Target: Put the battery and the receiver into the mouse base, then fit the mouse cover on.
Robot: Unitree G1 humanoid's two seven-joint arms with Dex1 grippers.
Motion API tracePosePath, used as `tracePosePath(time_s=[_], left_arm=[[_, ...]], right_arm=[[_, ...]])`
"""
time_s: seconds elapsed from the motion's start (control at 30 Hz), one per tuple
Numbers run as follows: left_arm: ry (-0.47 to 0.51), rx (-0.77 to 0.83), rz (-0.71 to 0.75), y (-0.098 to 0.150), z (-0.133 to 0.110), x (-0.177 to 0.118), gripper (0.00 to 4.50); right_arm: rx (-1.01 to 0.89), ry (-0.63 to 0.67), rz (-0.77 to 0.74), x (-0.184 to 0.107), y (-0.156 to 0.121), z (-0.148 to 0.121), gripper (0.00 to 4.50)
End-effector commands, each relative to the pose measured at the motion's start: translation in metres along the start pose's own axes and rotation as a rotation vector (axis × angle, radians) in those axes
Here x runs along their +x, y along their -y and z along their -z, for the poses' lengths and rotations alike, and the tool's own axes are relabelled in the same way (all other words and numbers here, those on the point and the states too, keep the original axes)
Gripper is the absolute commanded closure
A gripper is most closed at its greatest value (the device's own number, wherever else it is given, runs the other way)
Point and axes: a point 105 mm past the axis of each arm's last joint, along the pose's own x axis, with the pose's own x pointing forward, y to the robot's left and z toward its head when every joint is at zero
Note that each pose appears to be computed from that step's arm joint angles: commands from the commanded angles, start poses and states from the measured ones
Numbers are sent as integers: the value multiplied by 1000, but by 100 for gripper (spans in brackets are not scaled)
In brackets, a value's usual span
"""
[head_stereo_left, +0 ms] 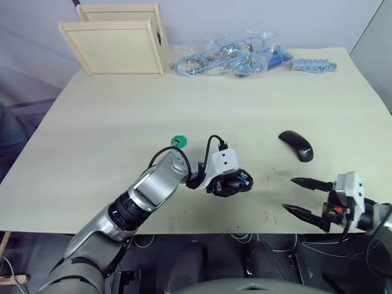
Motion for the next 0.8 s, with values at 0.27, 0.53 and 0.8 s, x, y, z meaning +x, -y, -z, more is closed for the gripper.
tracePosePath(time_s=[0.27,0.53,0.8], left_arm=[[-24,-25,13,3,12,-4,160],[99,-44,-38,-5,-1,-27,11],[255,-168,-105,-4,14,-89,11]], right_arm=[[-107,14,8,-36,-2,-24,13],[-102,57,10,-31,-5,-26,0],[-97,103,24,-23,-4,-31,0]])
